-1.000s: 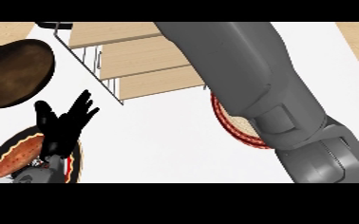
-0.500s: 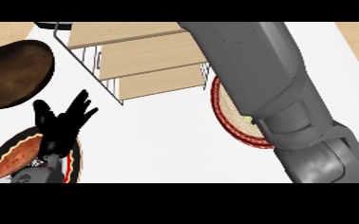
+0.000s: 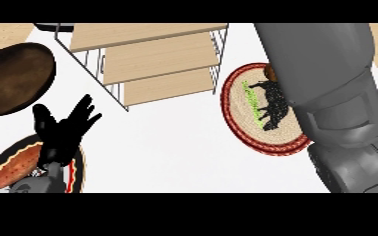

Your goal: Pick the croissant from the placemat and place it in the tiered shelf

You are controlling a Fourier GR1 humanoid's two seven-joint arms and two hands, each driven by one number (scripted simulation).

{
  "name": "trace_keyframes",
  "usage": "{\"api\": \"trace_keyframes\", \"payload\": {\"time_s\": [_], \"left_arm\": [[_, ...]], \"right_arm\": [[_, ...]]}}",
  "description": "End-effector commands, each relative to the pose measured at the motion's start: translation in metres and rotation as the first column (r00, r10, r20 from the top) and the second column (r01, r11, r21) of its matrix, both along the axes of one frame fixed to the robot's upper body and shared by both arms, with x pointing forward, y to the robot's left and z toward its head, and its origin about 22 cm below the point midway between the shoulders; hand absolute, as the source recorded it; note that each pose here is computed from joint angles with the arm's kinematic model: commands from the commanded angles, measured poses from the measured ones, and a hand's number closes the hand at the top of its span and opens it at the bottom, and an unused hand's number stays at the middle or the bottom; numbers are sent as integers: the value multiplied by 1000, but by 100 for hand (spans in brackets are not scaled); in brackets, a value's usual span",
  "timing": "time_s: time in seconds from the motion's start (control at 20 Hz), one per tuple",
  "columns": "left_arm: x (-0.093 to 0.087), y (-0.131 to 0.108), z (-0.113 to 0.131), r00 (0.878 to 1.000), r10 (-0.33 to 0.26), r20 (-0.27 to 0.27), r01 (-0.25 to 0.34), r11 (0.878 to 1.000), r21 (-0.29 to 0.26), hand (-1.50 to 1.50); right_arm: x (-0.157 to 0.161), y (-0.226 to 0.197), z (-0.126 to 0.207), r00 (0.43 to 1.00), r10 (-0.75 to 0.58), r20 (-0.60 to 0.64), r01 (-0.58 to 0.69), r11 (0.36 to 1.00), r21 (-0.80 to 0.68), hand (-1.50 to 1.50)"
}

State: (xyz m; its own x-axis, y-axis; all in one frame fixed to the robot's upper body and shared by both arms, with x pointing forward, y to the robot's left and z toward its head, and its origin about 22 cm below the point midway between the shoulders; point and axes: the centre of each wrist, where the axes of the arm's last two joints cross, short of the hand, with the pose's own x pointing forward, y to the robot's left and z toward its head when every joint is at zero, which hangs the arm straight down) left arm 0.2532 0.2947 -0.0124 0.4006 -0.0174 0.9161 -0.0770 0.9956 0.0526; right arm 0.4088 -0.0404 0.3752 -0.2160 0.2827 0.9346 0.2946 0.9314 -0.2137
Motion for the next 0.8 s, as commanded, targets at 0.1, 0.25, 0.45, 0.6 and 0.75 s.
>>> {"api": "trace_keyframes", "payload": {"time_s": [0.1,0.25,0.45,0.6,0.75], "left_arm": [[-4,10,-12,998,14,-56,-15,1000,-7,0],[-11,11,-9,998,35,-55,-35,999,2,0],[-16,11,-19,998,23,-53,-23,1000,1,0],[-12,0,-18,997,24,-67,-23,1000,18,0],[-14,7,-16,998,17,-61,-16,1000,12,0]], "right_arm": [[-3,-42,26,980,-197,38,190,974,125,-150],[2,-97,9,976,-218,1,214,962,169,-150],[-8,-145,17,971,-240,-14,237,946,219,-150],[-24,-180,7,983,-180,-33,183,964,192,-150],[-47,-205,21,987,-162,-7,161,971,178,-150]]}}
